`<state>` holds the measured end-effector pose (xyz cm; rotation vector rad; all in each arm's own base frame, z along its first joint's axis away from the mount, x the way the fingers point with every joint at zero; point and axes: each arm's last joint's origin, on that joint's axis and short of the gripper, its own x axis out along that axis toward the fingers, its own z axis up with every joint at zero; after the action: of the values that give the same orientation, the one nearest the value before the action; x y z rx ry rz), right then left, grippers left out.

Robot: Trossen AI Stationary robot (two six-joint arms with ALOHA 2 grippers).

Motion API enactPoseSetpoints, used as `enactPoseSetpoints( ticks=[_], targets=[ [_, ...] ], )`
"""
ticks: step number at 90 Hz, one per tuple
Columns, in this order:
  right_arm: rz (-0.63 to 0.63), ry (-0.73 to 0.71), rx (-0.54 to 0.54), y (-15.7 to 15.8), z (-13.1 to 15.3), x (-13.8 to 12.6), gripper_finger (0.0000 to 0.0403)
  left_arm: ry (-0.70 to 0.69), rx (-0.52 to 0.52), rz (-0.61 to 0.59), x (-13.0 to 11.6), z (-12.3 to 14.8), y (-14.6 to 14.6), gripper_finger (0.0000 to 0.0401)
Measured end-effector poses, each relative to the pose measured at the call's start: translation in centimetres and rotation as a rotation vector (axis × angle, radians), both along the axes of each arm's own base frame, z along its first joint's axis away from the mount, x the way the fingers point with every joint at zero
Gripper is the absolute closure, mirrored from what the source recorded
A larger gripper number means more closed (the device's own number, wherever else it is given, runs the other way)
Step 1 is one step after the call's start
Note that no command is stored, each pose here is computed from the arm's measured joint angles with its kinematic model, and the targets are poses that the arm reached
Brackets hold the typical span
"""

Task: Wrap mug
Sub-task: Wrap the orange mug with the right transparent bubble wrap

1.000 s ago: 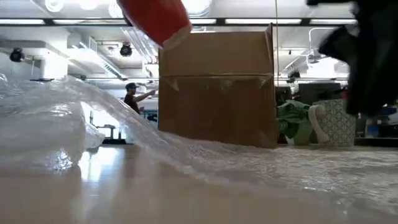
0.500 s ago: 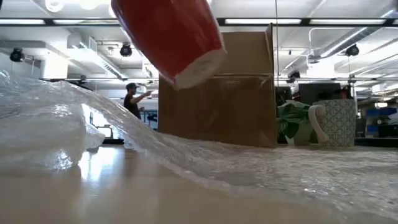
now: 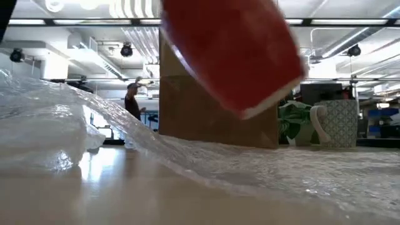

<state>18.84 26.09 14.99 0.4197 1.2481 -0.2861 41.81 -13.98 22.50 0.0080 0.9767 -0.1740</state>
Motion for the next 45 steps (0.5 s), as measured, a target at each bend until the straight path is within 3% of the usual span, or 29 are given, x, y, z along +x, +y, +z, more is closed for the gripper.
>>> enactPoseSetpoints(
  ticks=[12, 45],
  targets=[
    [0.0, 0.014, -0.019, -1.0, -1.9, -0.7, 0.0217, 0.086, 0.038, -0.014, 1.2, -2.1, -0.4, 0.0401],
    [0.022, 0.109, -0.174, -4.0, -3.4, -2.2, 0.0238, 0.044, 0.043, 0.014, 1.9, -0.1, -0.3, 0.0401]
  ],
)
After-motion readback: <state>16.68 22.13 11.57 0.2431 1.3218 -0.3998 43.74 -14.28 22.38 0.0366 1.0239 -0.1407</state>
